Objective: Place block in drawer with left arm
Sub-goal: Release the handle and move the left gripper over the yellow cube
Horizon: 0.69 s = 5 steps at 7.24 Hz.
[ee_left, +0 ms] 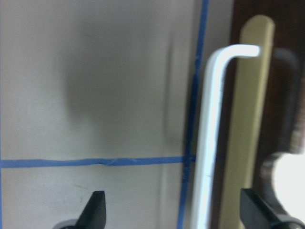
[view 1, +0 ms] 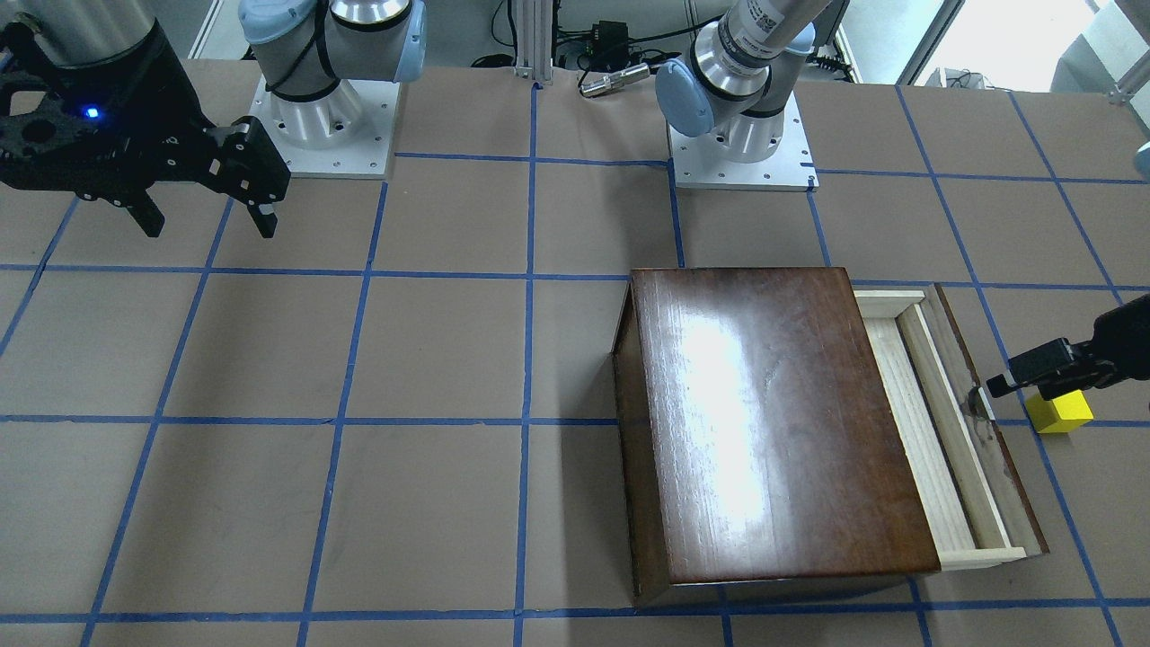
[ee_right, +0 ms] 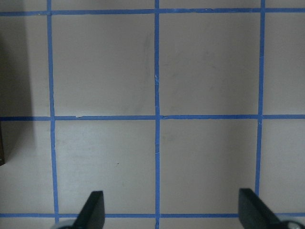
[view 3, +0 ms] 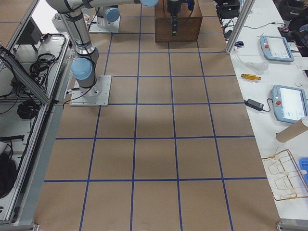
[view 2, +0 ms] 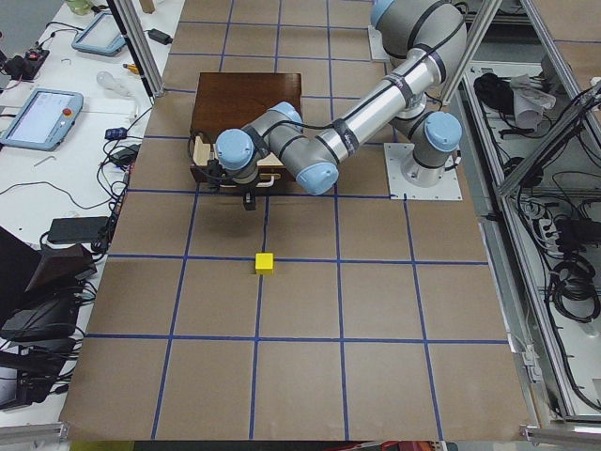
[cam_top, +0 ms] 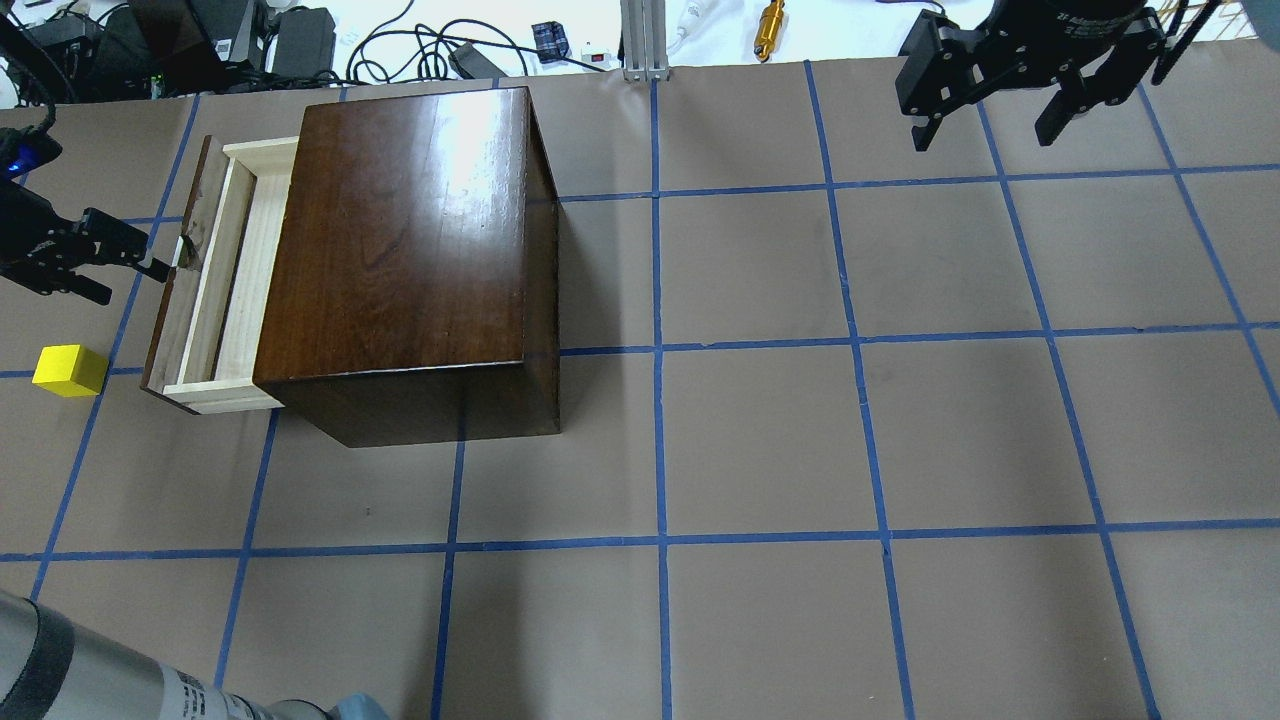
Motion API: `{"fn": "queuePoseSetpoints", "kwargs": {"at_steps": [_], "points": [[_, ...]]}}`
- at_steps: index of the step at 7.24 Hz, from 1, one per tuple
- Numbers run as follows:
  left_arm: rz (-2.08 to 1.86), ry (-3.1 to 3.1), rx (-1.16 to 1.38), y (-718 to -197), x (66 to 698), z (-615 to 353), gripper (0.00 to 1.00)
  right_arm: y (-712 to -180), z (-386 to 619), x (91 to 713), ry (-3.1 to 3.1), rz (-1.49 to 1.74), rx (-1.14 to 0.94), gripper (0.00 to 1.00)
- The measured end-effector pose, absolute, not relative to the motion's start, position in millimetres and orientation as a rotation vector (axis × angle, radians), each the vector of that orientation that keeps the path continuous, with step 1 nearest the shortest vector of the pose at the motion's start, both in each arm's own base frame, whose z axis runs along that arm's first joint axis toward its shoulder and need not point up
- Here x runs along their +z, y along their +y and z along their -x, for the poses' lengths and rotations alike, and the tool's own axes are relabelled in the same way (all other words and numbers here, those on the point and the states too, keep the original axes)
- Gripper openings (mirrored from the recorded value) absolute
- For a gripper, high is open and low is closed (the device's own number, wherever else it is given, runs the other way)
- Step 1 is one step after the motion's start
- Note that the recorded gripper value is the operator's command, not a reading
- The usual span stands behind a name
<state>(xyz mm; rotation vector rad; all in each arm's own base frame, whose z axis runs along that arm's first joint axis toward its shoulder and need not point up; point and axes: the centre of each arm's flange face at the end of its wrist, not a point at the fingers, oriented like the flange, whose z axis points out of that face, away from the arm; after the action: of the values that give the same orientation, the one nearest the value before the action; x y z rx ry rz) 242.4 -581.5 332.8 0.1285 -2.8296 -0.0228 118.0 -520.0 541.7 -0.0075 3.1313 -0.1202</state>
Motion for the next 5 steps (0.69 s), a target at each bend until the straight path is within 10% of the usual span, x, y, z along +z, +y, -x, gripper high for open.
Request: {"fn": "queuePoseSetpoints", "kwargs": {"at_steps": [5], "points": [[-0.086, -3.023, -0.080, -587, 371, -272, 1.00, -520, -118, 542, 3.132, 0.006, -0.121, 1.00]]}}
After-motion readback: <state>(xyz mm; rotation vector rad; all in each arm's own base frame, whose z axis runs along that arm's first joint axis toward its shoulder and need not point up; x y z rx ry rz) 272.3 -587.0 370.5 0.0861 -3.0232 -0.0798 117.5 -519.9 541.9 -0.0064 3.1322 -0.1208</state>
